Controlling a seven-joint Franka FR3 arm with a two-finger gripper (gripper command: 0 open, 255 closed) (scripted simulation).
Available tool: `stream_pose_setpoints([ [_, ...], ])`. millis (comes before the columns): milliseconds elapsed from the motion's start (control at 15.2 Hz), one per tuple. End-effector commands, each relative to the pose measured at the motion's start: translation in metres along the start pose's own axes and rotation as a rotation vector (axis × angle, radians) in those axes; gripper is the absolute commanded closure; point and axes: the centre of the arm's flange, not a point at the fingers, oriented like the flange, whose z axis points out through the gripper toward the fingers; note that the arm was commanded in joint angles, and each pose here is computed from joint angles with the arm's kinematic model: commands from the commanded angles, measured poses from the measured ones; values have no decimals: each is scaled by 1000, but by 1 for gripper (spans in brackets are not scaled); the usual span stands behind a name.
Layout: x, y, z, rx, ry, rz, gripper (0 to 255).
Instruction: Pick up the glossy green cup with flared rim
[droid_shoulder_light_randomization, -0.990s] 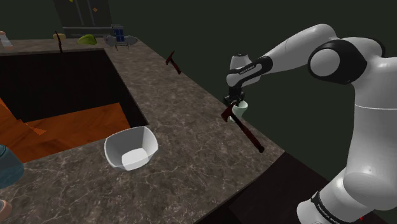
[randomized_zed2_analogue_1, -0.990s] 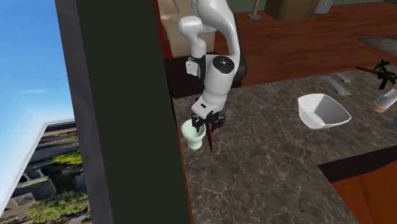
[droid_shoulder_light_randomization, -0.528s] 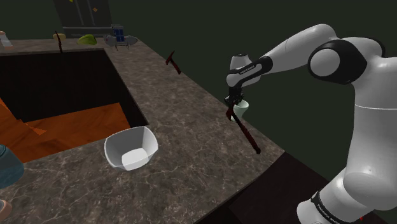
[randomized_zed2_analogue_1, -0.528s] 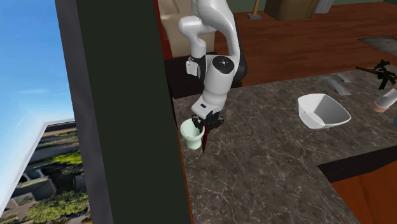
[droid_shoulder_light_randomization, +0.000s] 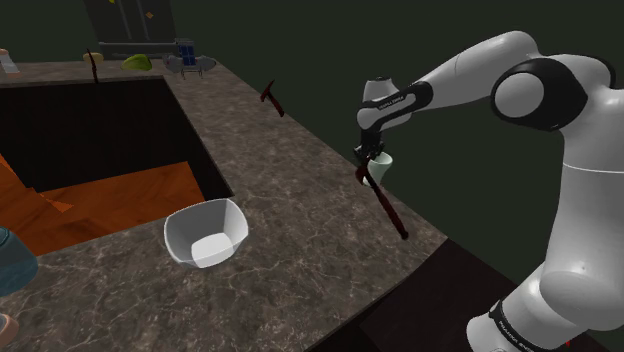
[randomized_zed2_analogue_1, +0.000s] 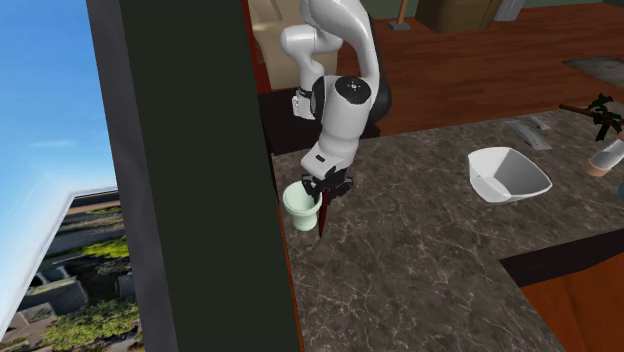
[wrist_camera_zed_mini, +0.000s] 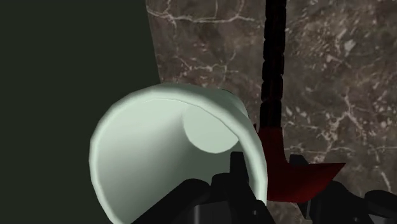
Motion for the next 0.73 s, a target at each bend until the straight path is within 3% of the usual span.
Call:
stream_pose_setpoints([
  [0, 0, 2, -11, 0, 1, 0, 255],
  [660, 0, 7, -54, 0, 1, 0, 255],
])
